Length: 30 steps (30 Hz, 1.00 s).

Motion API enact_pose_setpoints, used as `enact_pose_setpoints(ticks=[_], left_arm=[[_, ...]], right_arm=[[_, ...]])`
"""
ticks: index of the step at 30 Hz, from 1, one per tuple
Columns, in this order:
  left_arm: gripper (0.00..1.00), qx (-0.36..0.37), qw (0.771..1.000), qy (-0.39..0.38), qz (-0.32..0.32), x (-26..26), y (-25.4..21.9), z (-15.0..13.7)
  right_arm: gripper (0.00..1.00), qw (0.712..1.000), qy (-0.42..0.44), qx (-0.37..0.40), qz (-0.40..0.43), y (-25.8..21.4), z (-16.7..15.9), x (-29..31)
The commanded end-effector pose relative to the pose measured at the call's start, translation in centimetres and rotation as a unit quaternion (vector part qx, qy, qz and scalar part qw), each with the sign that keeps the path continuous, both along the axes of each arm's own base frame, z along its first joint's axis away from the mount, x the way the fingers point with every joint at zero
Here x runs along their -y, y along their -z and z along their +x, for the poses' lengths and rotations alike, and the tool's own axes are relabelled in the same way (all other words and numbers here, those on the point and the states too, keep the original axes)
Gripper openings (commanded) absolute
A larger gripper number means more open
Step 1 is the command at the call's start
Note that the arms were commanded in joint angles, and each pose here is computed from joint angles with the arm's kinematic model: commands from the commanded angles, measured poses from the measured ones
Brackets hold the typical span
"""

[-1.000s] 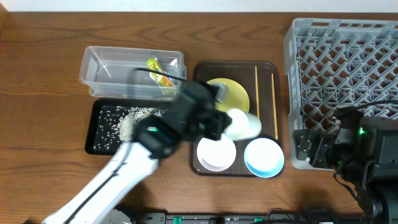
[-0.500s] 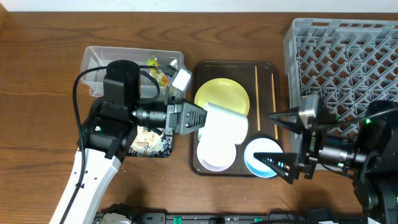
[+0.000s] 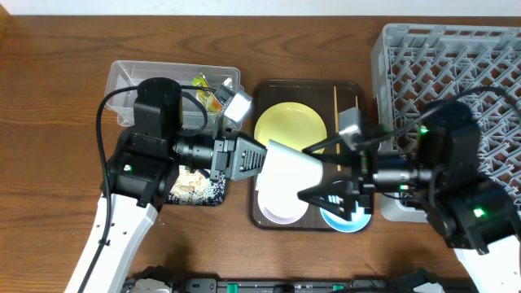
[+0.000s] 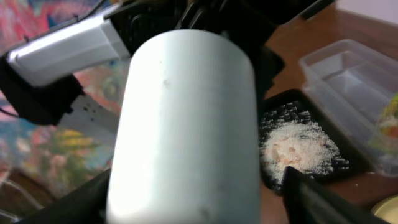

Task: Sort waste into correct bins and load items into the dishwasher rack
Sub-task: 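Lift the cup and move it toward the right gripper, then grasp the cup with the right gripper and open the left gripper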

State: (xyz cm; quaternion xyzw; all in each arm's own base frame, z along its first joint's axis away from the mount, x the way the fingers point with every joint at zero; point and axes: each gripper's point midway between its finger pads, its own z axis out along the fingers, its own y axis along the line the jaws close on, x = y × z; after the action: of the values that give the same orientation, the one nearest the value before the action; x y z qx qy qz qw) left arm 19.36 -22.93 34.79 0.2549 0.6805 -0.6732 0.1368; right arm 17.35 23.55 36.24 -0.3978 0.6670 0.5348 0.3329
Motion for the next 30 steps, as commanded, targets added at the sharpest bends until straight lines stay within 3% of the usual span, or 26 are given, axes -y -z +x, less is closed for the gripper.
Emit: enact_pose_setpoints(ticks=[1,4,7,8,9,13,21,25,30], left_arm=[[0.06,0.026,0.999,0.015,-0.014,-0.1,-1.3,-0.6],[0.06,0.025,0.999,0.015,-0.013,-0.1,-1.3,-0.6],[0.07,0.025,0.999,0.014,-0.013,-0.1,-1.3,-0.6],[0.11,0.025,0.999,0.014,-0.013,-0.1,-1.3,-0.6],[0.15,0.025,1.0,0.014,-0.013,-0.1,-1.3,-0.6],[0.49,0.025,1.0,0.013,-0.013,-0.1,-1.3,-0.6],[0.58,0.025,1.0,0.006,-0.013,-0.4,-1.3,-0.2],[0.59,0.025,1.0,-0.01,-0.012,-1.0,-1.3,0.5],[0.59,0.024,1.0,-0.015,-0.012,-1.2,-1.3,0.7]], right_arm=[[0.74,1.0,0.008,-0.014,-0.007,0.2,0.6,-0.6],[0.69,1.0,0.007,-0.007,-0.004,-0.1,0.5,-0.6],[0.54,1.0,0.007,-0.002,-0.002,-0.3,0.4,-0.6],[0.46,1.0,0.007,-0.002,-0.002,-0.3,0.3,-0.5],[0.44,1.0,0.008,-0.002,-0.002,-0.3,0.3,-0.5],[0.55,1.0,0.026,0.0,-0.006,-0.3,0.7,0.0],[0.52,0.972,0.216,-0.047,-0.077,2.4,3.9,6.5],[0.53,0.914,0.373,-0.096,-0.131,4.7,5.0,12.5],[0.46,0.763,0.569,-0.205,-0.228,9.7,3.9,21.5]])
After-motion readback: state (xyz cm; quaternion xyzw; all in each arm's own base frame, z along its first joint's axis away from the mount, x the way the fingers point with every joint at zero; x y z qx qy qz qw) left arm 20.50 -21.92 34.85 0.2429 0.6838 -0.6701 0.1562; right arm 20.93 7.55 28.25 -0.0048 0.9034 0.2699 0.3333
